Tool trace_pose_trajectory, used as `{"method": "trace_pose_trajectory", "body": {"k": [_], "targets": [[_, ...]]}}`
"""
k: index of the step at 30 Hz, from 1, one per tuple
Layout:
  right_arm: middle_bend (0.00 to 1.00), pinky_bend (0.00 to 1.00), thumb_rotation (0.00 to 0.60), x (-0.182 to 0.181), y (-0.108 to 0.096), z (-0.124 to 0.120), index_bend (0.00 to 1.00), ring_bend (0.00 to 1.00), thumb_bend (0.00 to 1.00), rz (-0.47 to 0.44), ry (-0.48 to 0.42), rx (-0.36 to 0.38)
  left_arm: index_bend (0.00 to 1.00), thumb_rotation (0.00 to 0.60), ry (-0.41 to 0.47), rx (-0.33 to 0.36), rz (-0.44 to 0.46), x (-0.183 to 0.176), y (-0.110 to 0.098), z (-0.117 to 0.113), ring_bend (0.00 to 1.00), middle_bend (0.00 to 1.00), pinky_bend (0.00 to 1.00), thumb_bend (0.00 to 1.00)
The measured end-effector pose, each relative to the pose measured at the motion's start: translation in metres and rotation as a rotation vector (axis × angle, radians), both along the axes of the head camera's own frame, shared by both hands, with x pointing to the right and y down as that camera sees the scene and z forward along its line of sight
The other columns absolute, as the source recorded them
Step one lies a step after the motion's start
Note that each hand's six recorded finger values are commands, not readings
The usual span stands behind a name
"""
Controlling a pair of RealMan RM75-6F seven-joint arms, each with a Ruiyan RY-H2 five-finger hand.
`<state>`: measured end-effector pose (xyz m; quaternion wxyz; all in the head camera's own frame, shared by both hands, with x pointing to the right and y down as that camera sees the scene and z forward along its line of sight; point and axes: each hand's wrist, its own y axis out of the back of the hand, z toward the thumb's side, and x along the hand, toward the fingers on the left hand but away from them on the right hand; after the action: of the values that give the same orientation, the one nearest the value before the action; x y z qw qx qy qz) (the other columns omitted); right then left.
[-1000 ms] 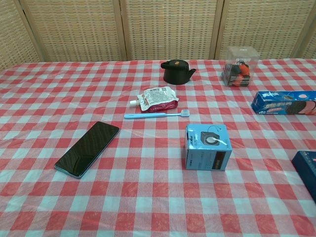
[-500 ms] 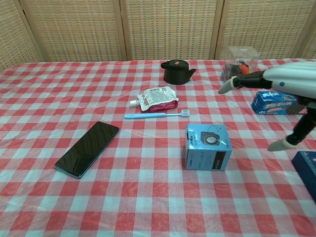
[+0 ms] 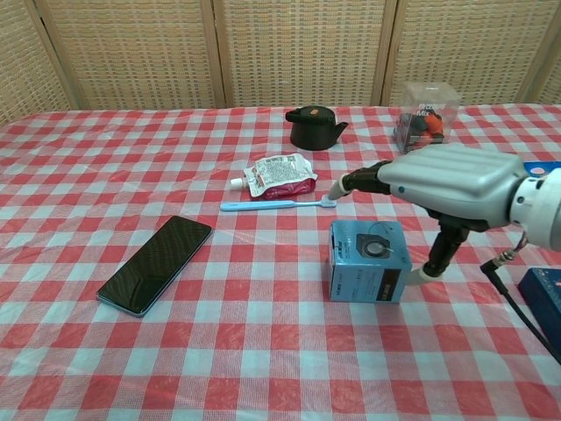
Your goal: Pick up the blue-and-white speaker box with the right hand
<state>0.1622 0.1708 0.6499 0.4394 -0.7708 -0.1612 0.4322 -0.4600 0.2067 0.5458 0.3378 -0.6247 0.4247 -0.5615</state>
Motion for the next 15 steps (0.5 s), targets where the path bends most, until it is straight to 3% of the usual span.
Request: {"method": "trace_pose_trajectory", "body": {"k": [5,10,15], "targets": [[0.32,0.32,0.6,-0.006,-0.003,0.015,0.25,0.29,0.18,0.01,0.037,-0.006,0.0,0.6,0.006,0.001,-0.007,-0.002,-0.001,-0.001,0.0,0.0,0.0,0.0],[0.51,0.55,0.6,-0.01,-0.006,0.02,0.47,0.48,0.41,0.038,0.032,-0.01,0.0,0.6,0.008,0.0,-0.01,-0.004,-0.002,-0.001,0.0,0.0,0.0,0.0],[0.55,0.59,0.6,-0.014,-0.01,0.01,0.51,0.52,0.52,0.079,-0.032,-0.019,0.0,0.6,0.01,0.0,-0.011,-0.004,-0.003,-0.002,0.0,0.0,0.0,0.0]]}}
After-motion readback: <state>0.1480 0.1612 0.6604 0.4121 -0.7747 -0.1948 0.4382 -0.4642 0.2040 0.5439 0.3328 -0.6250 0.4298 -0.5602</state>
